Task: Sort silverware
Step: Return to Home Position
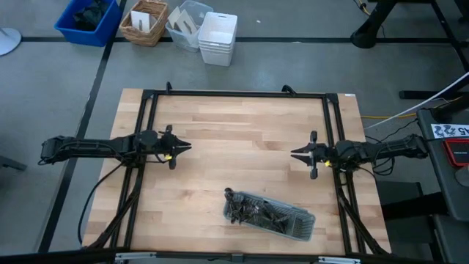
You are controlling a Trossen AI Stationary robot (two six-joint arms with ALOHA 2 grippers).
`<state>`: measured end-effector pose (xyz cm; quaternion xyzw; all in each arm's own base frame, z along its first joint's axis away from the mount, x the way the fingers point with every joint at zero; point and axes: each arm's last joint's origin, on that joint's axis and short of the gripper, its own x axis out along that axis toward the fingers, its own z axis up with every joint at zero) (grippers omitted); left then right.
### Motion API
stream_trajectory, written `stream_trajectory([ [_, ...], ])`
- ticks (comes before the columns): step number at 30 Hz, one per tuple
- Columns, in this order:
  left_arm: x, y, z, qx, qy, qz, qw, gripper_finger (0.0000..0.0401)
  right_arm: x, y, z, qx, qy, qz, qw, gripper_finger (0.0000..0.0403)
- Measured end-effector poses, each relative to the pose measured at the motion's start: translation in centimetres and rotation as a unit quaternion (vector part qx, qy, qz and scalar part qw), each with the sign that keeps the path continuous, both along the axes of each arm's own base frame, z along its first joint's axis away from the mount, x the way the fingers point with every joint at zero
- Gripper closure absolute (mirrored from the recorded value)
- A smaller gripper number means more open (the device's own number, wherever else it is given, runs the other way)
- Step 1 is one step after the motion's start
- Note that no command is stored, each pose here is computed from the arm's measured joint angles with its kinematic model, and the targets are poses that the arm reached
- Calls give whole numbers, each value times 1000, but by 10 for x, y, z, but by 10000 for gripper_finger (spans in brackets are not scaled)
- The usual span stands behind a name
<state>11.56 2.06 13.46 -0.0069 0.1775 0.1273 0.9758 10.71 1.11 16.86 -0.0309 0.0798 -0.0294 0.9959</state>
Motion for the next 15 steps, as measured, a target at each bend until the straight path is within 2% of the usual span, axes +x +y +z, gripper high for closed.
stream_trajectory([
  [7,0,0,0,-11,-6,4,1000,352,-2,-1,-8,-6,41,-5,999,333],
  [15,5,1,21,10,-113,0,994,352,-1,-1,-4,19,19,-16,1000,333],
])
